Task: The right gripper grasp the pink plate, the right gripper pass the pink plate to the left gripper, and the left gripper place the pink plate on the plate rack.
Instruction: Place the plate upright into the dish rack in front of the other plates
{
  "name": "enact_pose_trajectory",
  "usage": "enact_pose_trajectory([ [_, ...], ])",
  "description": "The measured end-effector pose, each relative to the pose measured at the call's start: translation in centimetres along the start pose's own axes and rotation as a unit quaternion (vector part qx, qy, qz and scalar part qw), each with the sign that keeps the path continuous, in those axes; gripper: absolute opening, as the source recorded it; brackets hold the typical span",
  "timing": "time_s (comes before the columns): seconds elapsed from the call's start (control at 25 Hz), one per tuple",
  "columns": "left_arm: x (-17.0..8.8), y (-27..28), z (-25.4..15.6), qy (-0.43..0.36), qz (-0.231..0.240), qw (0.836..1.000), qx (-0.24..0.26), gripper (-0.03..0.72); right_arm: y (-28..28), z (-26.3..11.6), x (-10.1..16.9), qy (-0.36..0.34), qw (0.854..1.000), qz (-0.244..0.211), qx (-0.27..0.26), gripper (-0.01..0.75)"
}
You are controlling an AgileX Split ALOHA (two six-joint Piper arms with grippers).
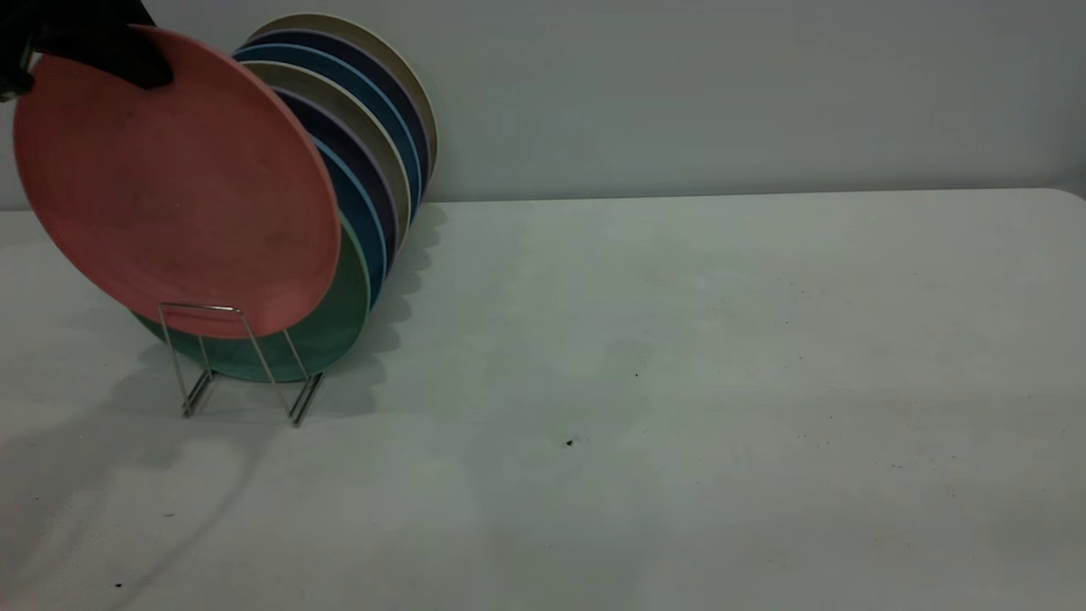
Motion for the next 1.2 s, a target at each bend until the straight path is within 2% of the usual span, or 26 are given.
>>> enact_pose_trajectory([
  [0.2,0.1,0.0,0.0,0.031,0.002,1.000,0.001,0.118,0.0,0.0,0.0,0.000,1.000,0.000,0.000,0.392],
  [0.44,0.0,0.0,-0.1,0.048,0.000,0.999,0.001,0.309,0.0,0.0,0.0,0.000,1.000,0.000,0.000,0.392],
  [0.6,0.0,0.3,-1.4,0.086,0.003,0.996,0.009,0.398,0.0,0.0,0.0,0.000,1.000,0.000,0.000,0.392],
  [0.88,-0.2,0.5,-2.0,0.108,0.001,0.994,0.012,0.422,0.0,0.0,0.0,0.000,1.000,0.000,0.000,0.392],
  [1.2,-1.7,0.6,-1.3,0.109,-0.042,0.993,-0.005,0.423,0.0,0.0,0.0,0.000,1.000,0.000,0.000,0.392],
])
Point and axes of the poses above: a point on each arm's last joint axis where the gripper is mounted, y pointing back along that axis away from the gripper, x along the wrist's bending axis when the last joint is at zero, z = x × y, the point moved 9 cm from there along -y, pointing out along that axis toward the gripper, and after that the axes turned 11 degrees about -y, right-handed, at the moved point
